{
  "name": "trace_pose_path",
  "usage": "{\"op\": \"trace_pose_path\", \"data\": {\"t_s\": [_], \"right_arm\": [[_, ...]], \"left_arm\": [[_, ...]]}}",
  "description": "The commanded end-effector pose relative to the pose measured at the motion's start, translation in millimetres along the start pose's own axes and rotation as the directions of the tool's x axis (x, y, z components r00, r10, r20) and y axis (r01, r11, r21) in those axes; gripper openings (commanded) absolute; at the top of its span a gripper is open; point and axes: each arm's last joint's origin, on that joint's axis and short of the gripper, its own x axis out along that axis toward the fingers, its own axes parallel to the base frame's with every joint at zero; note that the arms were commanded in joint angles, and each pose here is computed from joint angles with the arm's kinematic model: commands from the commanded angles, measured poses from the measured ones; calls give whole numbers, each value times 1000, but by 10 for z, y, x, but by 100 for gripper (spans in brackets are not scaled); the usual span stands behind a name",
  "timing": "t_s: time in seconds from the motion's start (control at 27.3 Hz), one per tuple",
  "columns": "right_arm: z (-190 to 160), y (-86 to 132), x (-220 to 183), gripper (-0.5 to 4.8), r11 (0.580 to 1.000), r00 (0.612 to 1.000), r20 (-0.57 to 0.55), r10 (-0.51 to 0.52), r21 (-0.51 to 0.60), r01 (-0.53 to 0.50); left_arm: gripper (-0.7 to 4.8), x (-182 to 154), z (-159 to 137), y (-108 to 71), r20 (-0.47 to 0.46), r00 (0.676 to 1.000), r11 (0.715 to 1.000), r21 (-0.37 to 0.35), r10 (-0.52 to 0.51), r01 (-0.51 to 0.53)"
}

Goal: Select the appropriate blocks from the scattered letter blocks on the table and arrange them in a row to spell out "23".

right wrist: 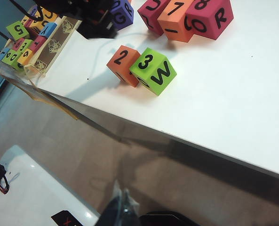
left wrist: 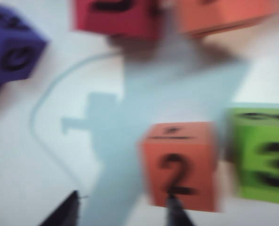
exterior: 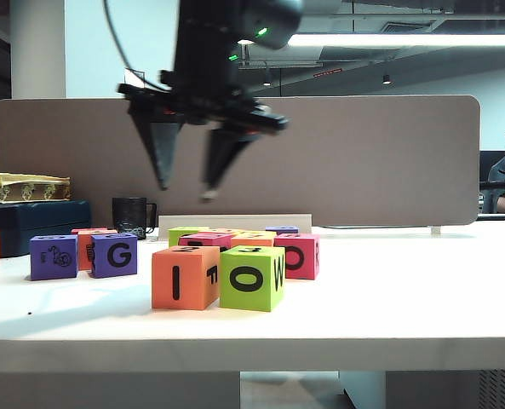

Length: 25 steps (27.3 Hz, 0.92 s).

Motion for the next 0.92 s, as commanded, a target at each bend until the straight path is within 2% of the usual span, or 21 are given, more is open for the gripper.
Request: {"op": "trace_pose_path", "data": {"t_s": [0.04,0.11,0.18,0.29,0.44,0.59,0.77,0.88,0.92], "right_arm": [[13,5,-2,-1,1000,1000,7,6,-11,-6],[14,5,-3,-1,1000,1000,8,5,-11,-5],[14,5,-2,-1,1000,1000,8,6,-12,-6],[14,5,-2,-1,1000,1000,8,6,-12,-6],[14,5,-3,-1,1000,1000,8,5,-11,-5],[14,5,-3,-1,1000,1000,8,5,-11,-5],[13,5,-3,-1,1000,1000,7,5,-11,-5],[14,5,-3,-1,1000,1000,8,4,-11,-4],[14,4,-3,-1,1000,1000,9,2,-11,-2]], "left_arm": [[128,50,19,208,-24,996,996,-13,87,-87],[73,90,35,299,-44,995,996,-33,86,-88],[53,120,36,362,-71,995,996,-43,77,-80],[51,157,34,400,-98,994,998,-37,40,-44],[21,257,-26,362,-154,988,1000,4,2,-1],[17,427,-118,307,-217,976,999,25,-21,27],[17,613,-196,254,-241,970,999,31,-24,32],[17,703,-222,213,-244,967,997,18,-69,76],[17,745,-217,184,-231,966,993,6,-115,119]]}}
